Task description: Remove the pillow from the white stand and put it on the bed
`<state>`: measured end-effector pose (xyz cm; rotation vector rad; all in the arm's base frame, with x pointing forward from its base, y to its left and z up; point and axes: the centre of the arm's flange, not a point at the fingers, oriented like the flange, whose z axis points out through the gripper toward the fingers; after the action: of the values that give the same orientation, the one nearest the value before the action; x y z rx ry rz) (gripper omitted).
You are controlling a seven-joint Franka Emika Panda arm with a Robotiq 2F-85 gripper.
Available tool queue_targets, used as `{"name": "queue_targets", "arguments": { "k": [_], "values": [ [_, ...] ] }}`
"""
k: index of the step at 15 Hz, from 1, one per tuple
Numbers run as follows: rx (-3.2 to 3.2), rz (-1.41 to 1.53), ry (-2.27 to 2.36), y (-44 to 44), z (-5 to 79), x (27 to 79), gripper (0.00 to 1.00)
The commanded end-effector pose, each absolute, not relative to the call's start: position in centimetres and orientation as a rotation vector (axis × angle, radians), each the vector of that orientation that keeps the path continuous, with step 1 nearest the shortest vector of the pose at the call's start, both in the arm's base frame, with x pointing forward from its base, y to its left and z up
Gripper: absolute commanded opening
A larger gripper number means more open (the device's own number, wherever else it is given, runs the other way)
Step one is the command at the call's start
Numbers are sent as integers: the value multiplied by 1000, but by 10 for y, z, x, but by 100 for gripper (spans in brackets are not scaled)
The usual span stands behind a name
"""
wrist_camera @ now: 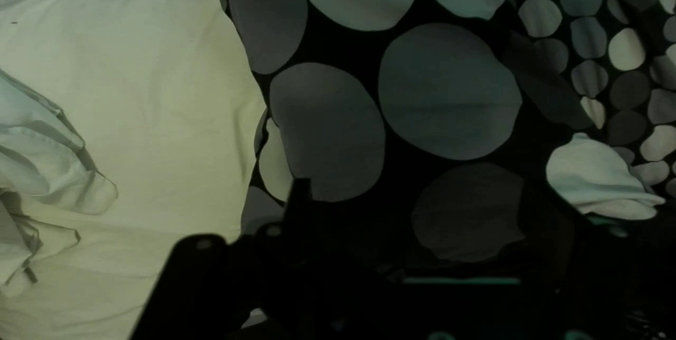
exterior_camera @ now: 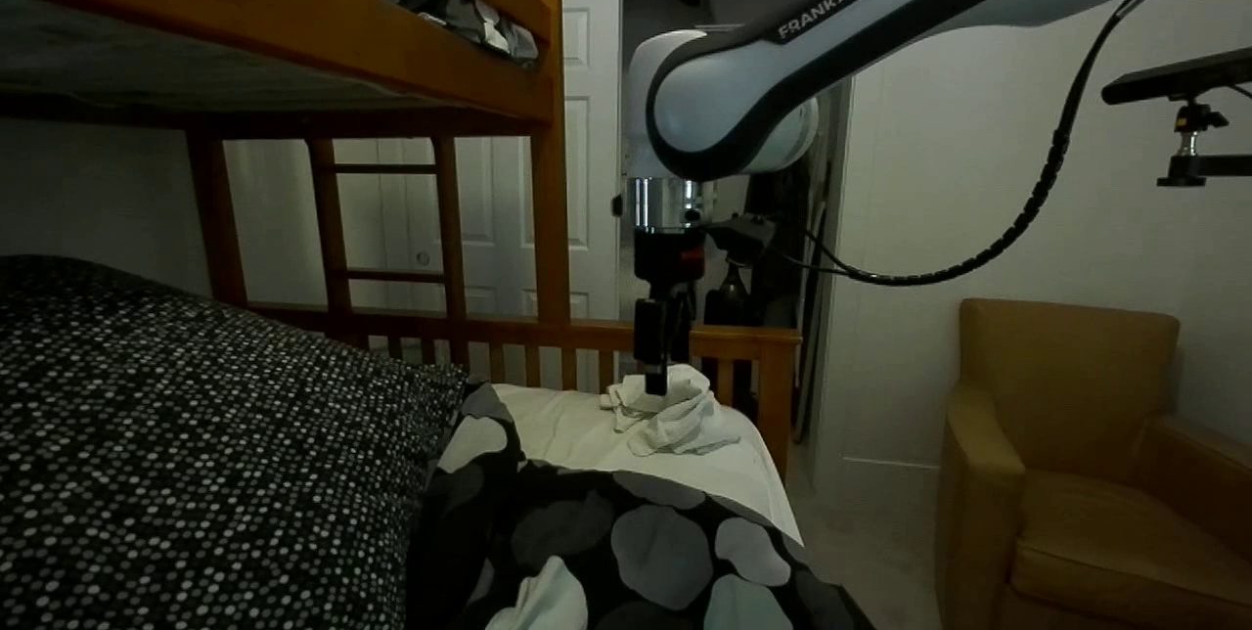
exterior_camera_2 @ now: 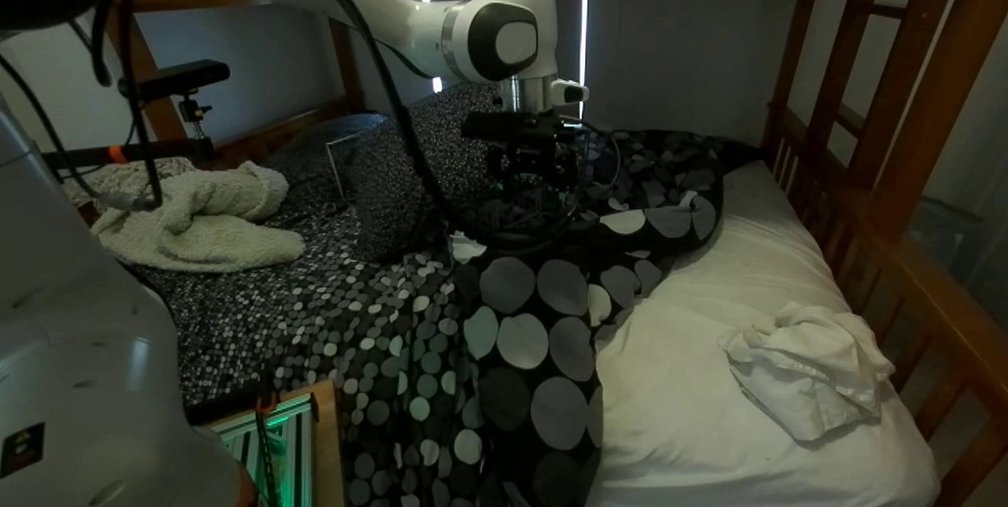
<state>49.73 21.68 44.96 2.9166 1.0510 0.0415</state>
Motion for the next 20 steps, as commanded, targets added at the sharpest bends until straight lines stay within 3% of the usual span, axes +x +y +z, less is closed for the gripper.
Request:
{"name": "queue_targets", "arguments": {
  "k": [1, 6, 11, 14, 20],
  "values": [
    [2916, 42, 1051, 217, 450, 497, 100],
    [2891, 462, 1076, 313, 456, 542, 100],
    [2731, 845, 1450, 432, 492, 526, 100],
    [2652, 897, 1718, 460, 501, 506, 100],
    [2651, 893, 1685, 462, 501, 501, 100]
  ]
}}
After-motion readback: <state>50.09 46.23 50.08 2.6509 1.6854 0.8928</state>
